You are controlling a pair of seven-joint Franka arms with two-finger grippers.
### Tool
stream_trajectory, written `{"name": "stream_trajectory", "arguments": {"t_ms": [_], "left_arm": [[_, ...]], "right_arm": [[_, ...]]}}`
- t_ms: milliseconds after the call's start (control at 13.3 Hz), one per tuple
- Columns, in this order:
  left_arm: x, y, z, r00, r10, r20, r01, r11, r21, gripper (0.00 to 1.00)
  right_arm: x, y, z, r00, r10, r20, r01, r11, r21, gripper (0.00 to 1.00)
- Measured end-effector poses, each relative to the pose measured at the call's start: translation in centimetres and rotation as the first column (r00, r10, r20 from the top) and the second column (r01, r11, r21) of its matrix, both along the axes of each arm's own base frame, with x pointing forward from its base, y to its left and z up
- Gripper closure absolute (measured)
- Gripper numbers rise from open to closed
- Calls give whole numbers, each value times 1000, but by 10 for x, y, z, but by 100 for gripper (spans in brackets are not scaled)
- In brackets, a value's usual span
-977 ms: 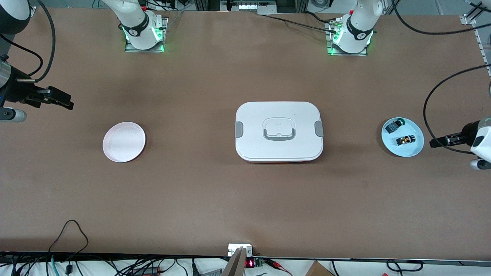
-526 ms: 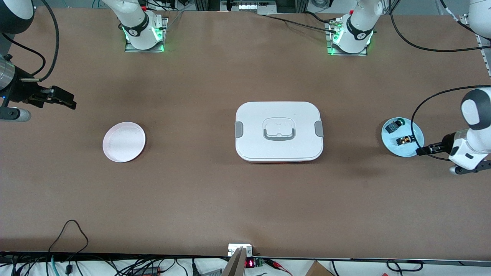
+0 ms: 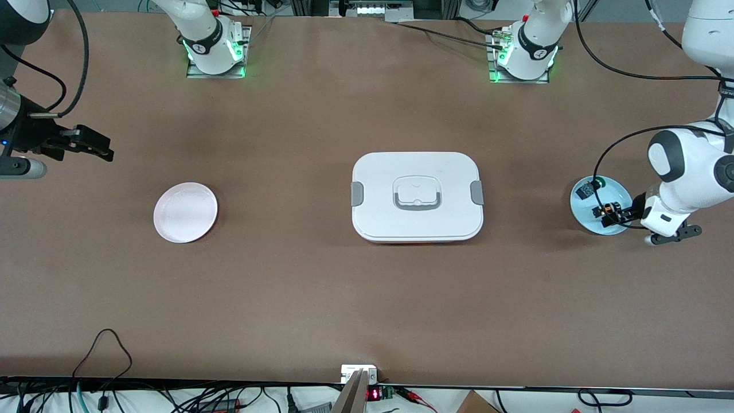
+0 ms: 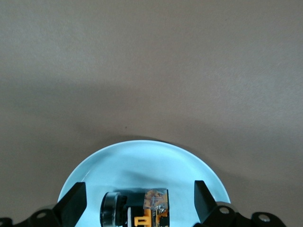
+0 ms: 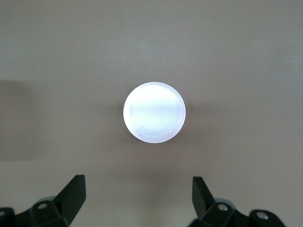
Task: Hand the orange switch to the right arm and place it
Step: 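Lower the left gripper onto the orange switch on the blue plate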
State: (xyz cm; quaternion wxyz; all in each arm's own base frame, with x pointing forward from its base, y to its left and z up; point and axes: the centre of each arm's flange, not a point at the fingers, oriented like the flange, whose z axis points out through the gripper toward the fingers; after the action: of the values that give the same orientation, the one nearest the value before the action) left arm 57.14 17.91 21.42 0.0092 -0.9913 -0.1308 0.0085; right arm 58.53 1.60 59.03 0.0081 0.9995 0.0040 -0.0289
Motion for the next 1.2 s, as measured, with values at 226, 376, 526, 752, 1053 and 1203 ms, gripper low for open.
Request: {"name": "stream_trajectory", "arguments": {"t_ms": [226,376,526,752,1053,1203], "left_arm": [[-2,0,-2,1000,1,-5,-1,1000,-2,0],[-6,1,-6,1000,3,-13,-3,1000,-4,0],[-10,1,-10,1000,5,-23,-5,1000,-8,0],[-17,-1,-17,999,5,-42,-6,1000,-14,0],[-20,-3,-21,999,0,-42,-1,1000,-15,0],[-21,-3,-23,999,-7,-36,6,1000,-14,0]], "right_arm": [[1,5,-3,1000,4,-9,-3,1000,24,0],[1,7,-4,1000,-3,-15,4,998,65,0],[0,6,-6,1000,-8,-24,10,996,84,0],[-1,8,-11,997,-23,-69,35,981,190,0],[1,3,-21,994,-30,-101,53,973,226,0],[2,8,-25,992,-27,-120,58,962,268,0]]}}
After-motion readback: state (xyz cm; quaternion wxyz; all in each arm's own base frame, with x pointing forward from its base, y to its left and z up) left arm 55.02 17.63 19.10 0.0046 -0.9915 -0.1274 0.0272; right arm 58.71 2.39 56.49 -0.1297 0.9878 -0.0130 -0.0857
